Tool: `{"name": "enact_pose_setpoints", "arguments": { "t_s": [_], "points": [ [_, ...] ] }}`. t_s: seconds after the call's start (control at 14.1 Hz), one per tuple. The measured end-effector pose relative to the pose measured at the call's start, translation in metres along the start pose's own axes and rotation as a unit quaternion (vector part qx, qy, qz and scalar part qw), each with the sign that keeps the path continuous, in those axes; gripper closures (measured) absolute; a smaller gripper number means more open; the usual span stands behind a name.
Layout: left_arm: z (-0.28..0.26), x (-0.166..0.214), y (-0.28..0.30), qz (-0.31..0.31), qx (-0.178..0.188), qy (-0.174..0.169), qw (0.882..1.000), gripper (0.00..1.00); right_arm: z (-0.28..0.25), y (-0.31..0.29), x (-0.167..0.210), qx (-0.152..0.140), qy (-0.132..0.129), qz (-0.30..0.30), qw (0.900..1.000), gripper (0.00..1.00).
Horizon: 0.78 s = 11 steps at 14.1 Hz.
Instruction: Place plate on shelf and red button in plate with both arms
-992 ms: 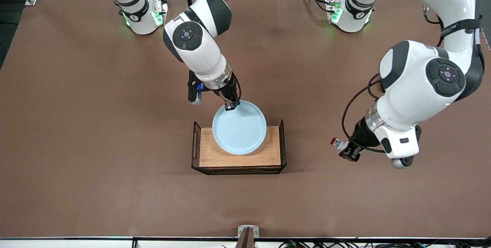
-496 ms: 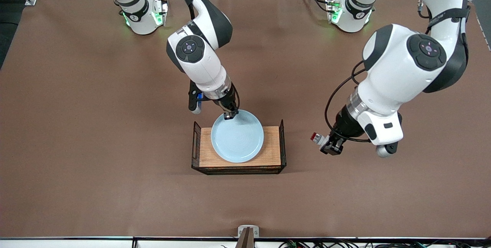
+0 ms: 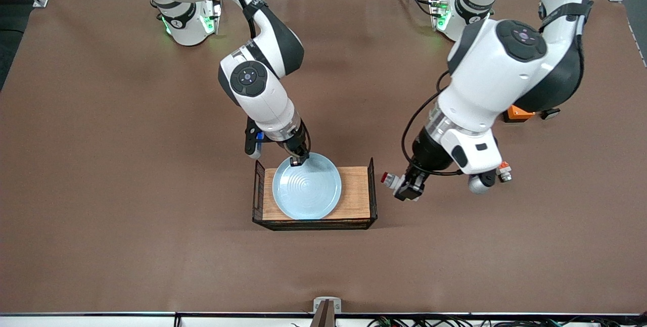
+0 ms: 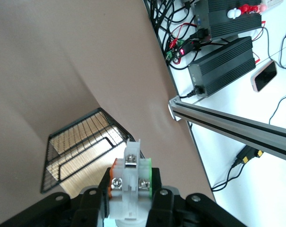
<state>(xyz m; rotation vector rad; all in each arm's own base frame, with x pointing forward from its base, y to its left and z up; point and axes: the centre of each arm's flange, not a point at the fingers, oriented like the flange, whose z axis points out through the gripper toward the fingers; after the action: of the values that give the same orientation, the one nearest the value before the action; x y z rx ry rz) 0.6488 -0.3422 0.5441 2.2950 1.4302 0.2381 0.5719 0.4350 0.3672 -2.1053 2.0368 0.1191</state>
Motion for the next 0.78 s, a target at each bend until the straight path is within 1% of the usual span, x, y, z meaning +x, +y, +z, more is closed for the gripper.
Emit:
{"name": "enact_pose_setpoints", "arguments": {
  "t_s": [0.07,0.21,0.28,0.35,0.43,0.5,0.57,0.64,0.78],
  "points": [
    [0.003,-0.011,0.001,-0.004,-0.006,0.005,1.000,0.66,0.003,0.000,0.000,-0.001,0.001,0.000,1.000,0.78],
    [0.014,-0.032,0.000,-0.010,-0.015,0.007,1.000,0.66,0.005,0.000,0.001,-0.002,0.002,0.001,1.000,0.60],
    [0.021,-0.041,-0.001,-0.015,-0.016,0.006,1.000,0.66,0.004,0.000,0.001,-0.002,0.002,0.001,1.000,0.48],
    [0.030,-0.051,-0.004,-0.015,-0.014,0.007,1.000,0.66,0.004,-0.001,0.001,-0.001,0.001,0.001,1.000,0.39],
    [0.038,-0.059,-0.006,-0.013,-0.010,0.010,1.000,0.66,0.003,-0.001,0.000,0.000,0.000,0.000,1.000,0.27],
    [0.047,-0.067,-0.010,-0.011,-0.005,0.013,1.000,0.66,0.001,-0.002,-0.001,-0.001,0.001,0.000,1.000,0.19],
    [0.056,-0.075,-0.013,-0.009,0.000,0.018,1.000,0.66,-0.001,-0.001,-0.001,-0.007,0.004,0.000,1.000,0.07],
    [0.065,-0.083,-0.016,-0.008,0.003,0.024,1.000,0.66,-0.007,0.000,-0.001,-0.017,0.009,-0.006,1.000,0.01],
    [0.080,-0.098,-0.023,-0.006,0.009,0.033,0.999,0.66,-0.034,0.005,0.002,-0.044,0.021,-0.038,0.998,0.00]
  ]
}}
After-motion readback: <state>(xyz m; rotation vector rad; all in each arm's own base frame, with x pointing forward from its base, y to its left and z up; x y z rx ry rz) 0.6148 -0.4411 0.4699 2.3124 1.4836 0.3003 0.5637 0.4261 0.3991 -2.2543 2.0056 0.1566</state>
